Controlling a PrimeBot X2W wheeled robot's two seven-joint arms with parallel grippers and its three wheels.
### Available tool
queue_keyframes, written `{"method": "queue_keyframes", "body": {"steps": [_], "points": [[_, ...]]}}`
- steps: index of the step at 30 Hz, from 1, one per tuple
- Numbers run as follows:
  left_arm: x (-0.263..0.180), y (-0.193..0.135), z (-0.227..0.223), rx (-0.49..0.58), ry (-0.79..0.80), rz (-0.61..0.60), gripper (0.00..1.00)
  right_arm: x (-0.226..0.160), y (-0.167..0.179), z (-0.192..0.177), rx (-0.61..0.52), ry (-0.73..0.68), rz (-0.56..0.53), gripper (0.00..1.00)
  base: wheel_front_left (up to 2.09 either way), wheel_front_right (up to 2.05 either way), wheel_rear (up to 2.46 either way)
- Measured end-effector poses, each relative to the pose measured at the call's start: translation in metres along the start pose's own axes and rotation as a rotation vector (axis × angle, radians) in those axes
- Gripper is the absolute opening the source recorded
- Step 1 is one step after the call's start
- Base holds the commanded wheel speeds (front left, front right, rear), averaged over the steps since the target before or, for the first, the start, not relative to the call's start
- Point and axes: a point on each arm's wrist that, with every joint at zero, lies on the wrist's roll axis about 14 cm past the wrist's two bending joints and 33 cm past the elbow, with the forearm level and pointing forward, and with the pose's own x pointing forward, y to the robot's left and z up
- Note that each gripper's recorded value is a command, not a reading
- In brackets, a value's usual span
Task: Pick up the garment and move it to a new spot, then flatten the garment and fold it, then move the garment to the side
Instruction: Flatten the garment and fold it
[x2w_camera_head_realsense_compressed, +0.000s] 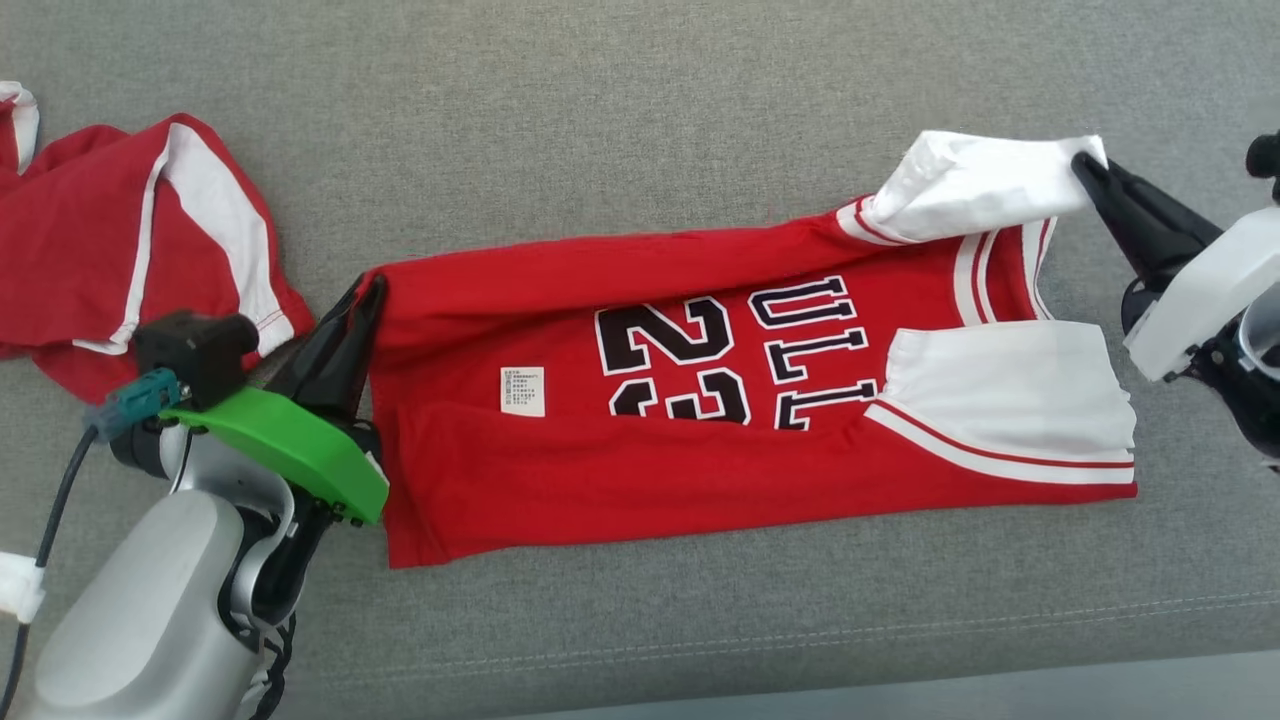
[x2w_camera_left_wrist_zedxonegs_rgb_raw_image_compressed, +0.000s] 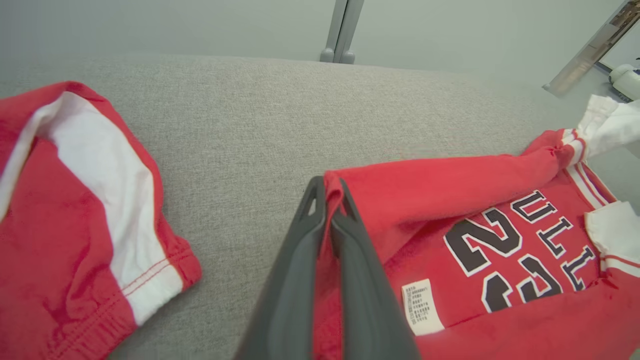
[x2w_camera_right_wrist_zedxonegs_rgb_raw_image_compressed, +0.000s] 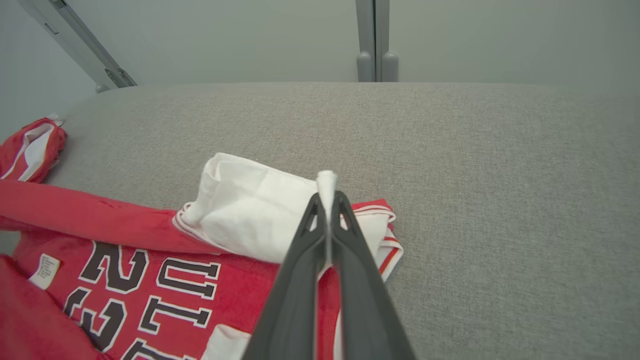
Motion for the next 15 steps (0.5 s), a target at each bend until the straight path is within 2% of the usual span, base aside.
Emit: {"method": "queue_keyframes", "body": {"steps": [7, 15], "points": [[-0.02, -0.001, -0.021, -0.045, 0.003, 0.015, 0.0, -0.015, 0.008, -0.032, 0.007, 0.032, 0.01, 0.0, 0.0, 0.0, 0.0], [-0.029, -0.004, -0.028, -0.047, -0.002, 0.017, 0.0, -0.034, 0.006, -0.034, -0.007, 0.023, 0.009, 0.0, 0.0, 0.0, 0.0]]}}
